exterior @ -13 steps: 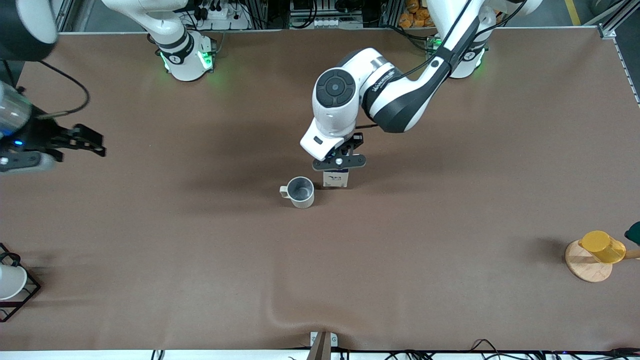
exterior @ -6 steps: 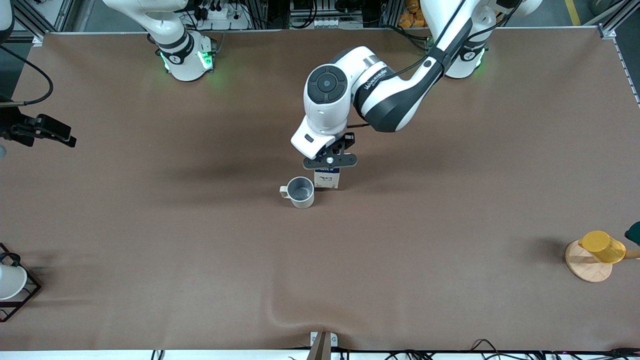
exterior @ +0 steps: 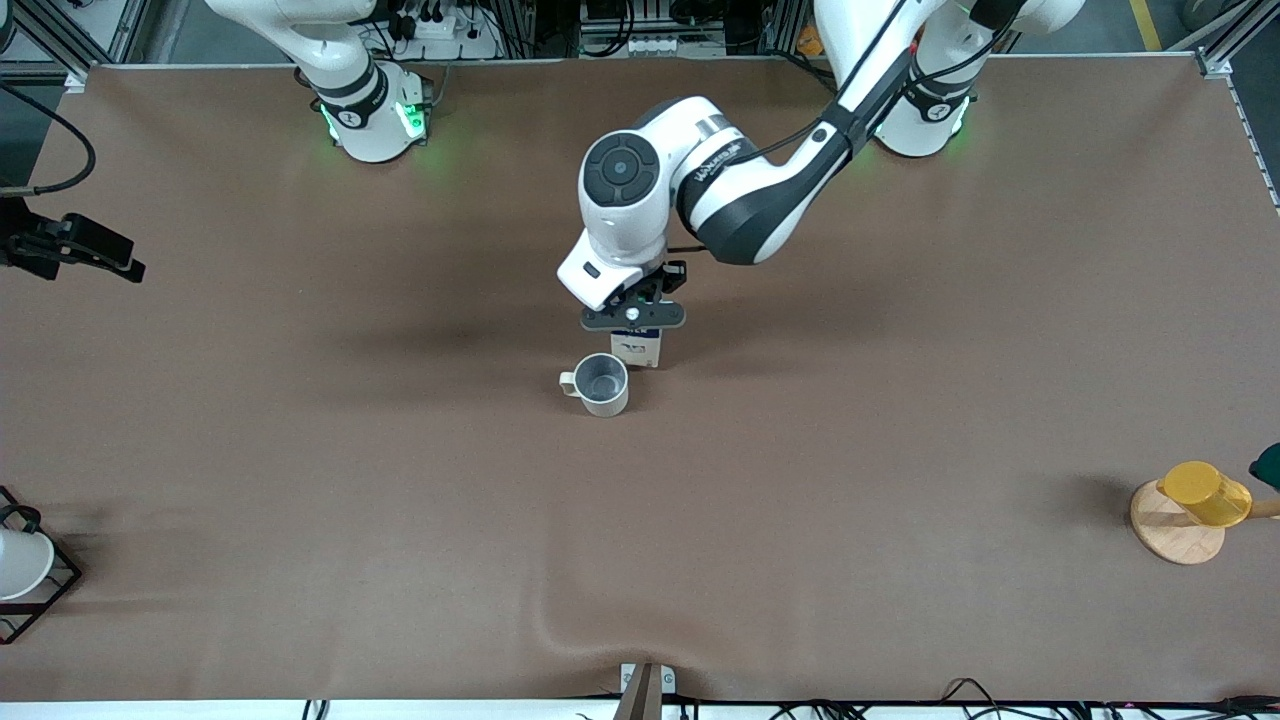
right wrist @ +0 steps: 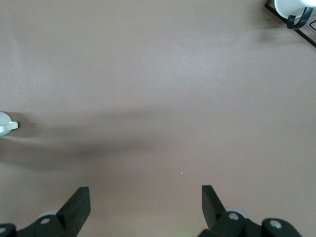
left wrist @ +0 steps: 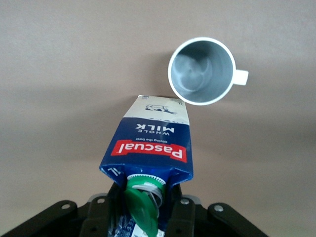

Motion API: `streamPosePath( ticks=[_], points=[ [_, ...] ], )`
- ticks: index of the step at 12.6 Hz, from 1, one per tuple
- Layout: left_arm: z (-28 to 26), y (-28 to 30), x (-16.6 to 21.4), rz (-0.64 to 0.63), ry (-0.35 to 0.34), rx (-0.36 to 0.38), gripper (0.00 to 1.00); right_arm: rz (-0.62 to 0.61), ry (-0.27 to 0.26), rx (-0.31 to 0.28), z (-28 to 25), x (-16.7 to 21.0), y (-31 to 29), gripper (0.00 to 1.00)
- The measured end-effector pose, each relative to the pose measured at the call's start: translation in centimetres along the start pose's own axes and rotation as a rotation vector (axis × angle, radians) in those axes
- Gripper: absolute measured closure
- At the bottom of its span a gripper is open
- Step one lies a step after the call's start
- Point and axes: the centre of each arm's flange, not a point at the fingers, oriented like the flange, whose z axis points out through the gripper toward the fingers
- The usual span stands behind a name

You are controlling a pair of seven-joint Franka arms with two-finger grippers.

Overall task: Place milk next to cup
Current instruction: 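Lower the milk carton beside the mug with the left gripper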

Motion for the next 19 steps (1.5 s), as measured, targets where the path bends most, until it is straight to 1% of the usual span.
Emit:
streamPosePath(
  ticks=[2, 6, 9, 14, 15, 17, 19],
  points=[
    [0.6, 1.1, -0.6, 0.017, 0.002, -0.008, 0.6, 0.002, -0.005, 0.0, 0.0, -0.1, 0.0, 0.0],
    [1.3, 1.7, -0.1, 0.016, 0.017, -0.036, 0.6, 0.007, -0.01, 0.0, -0.5, -0.3, -0.1, 0.0],
    [2.3, 1.8, 0.2, 0.004, 0.008, -0.031, 0.6, 0.006, -0.015, 0.0, -0.4, -0.4, -0.1, 0.0],
    [2.6, 2.0, 0.1, -0.028, -0.003, -0.046, 0.6, 0.009, -0.031, 0.001, -0.3, -0.6, 0.0, 0.0],
    [2.6, 2.1, 0.1, -0.028, -0.003, -0.046, 0.56, 0.013, -0.032, 0.001, -0.3, -0.6, 0.2, 0.0],
    [2.3, 2.1, 0.2, -0.029, 0.001, -0.052, 0.31, 0.014, -0.031, 0.002, -0.3, -0.6, 0.3, 0.0],
    [1.1, 2.0, 0.6, -0.035, 0.017, -0.07, 0.09, 0.006, -0.031, 0.002, -0.3, -0.6, -0.2, 0.0]
  ],
)
